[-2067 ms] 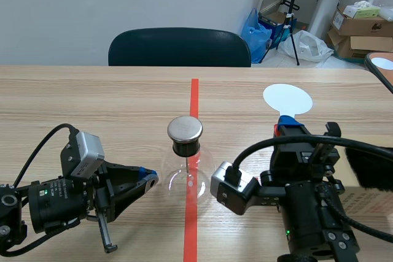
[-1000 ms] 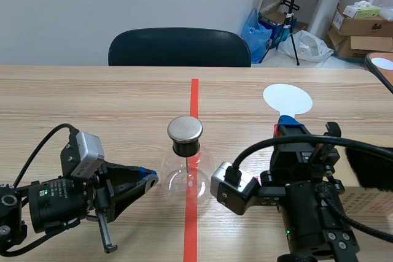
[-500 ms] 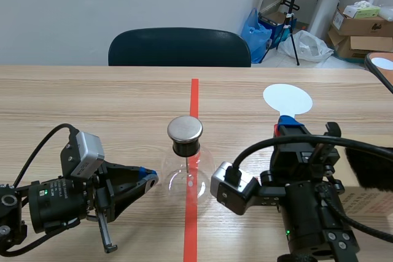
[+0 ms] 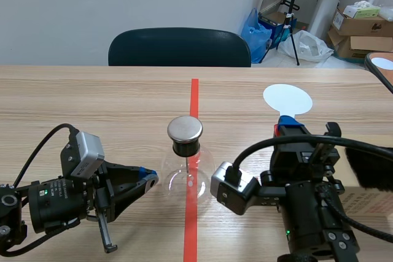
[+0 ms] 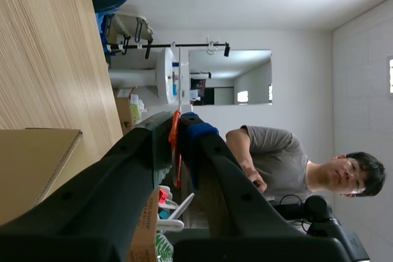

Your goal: Do the electroscope experiment

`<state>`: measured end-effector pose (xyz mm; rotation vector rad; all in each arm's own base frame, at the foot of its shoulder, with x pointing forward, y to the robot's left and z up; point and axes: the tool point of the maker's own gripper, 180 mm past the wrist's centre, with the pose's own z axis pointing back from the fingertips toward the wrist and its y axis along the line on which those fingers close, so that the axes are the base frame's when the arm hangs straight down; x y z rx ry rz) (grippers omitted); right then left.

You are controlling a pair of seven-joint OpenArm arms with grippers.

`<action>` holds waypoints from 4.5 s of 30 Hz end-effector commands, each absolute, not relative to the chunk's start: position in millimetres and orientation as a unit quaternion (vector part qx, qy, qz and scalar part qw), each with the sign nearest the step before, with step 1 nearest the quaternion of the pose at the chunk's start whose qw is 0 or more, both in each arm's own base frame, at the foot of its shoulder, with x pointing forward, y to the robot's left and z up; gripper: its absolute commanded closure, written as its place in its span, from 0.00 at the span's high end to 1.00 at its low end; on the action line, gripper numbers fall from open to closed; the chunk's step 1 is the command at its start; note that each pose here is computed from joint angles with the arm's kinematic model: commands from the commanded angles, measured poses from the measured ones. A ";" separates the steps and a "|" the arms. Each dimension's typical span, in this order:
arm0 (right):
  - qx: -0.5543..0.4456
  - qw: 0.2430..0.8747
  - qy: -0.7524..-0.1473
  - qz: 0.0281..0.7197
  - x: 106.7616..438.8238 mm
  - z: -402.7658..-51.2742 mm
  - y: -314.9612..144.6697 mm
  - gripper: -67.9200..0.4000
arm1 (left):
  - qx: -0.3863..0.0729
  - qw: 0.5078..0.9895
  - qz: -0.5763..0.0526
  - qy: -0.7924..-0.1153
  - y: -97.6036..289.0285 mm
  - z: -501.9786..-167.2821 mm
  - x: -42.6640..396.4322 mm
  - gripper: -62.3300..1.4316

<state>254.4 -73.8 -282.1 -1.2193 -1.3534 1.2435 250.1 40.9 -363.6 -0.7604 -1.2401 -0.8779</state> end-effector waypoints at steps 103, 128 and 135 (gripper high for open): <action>-0.436 0.467 -0.524 0.563 184.3 -330.9 -143.1 1.00 | -0.348 0.603 -0.406 -0.592 50.6 -234.4 134.6 1.00; -0.436 0.467 -0.524 0.563 184.2 -330.9 -143.1 1.00 | -0.348 0.603 -0.406 -0.592 50.6 -234.4 134.6 1.00; -0.436 0.467 -0.524 0.564 184.2 -330.9 -143.2 1.00 | -0.348 0.603 -0.406 -0.592 50.6 -234.4 134.6 1.00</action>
